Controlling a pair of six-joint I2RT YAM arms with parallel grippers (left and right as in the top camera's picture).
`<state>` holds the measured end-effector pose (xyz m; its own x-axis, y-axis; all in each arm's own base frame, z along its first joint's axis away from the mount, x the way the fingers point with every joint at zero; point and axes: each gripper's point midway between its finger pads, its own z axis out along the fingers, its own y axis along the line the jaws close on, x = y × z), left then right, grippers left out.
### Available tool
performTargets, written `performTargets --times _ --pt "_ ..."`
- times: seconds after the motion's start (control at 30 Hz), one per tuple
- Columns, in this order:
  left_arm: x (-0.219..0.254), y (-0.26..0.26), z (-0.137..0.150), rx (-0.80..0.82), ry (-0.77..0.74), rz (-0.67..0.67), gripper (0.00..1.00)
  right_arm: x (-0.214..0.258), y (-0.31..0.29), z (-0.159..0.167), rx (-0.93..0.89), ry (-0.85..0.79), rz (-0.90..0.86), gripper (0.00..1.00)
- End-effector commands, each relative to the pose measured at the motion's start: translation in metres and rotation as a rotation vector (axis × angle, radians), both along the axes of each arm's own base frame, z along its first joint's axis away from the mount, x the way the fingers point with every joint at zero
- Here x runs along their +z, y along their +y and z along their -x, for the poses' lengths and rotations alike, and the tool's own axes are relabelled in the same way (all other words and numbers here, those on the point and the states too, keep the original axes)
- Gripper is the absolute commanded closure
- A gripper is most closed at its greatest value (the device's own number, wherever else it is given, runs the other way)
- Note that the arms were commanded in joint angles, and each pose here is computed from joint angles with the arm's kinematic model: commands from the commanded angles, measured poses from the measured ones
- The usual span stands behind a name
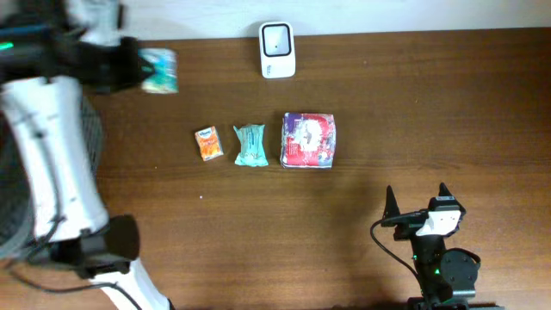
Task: Scan the item barcode
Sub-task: 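Place the teal Kleenex pack beside the orange pack with the left gripper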
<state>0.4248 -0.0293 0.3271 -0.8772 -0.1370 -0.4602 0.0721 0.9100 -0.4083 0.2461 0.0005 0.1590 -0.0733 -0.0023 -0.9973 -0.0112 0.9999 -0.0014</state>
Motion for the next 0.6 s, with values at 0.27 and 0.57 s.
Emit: performTargets --times 0.27,0.57 --pt "-0.173 -0.058 -0.089 0.097 -0.084 -0.265 1.0 -0.003 0.001 0.0 0.001 0.005 0.003 0.01" --pt "-0.277 -0.061 -0.069 0.179 -0.085 -0.195 0.97 -0.003 0.001 0.0 0.001 0.005 0.003 0.01"
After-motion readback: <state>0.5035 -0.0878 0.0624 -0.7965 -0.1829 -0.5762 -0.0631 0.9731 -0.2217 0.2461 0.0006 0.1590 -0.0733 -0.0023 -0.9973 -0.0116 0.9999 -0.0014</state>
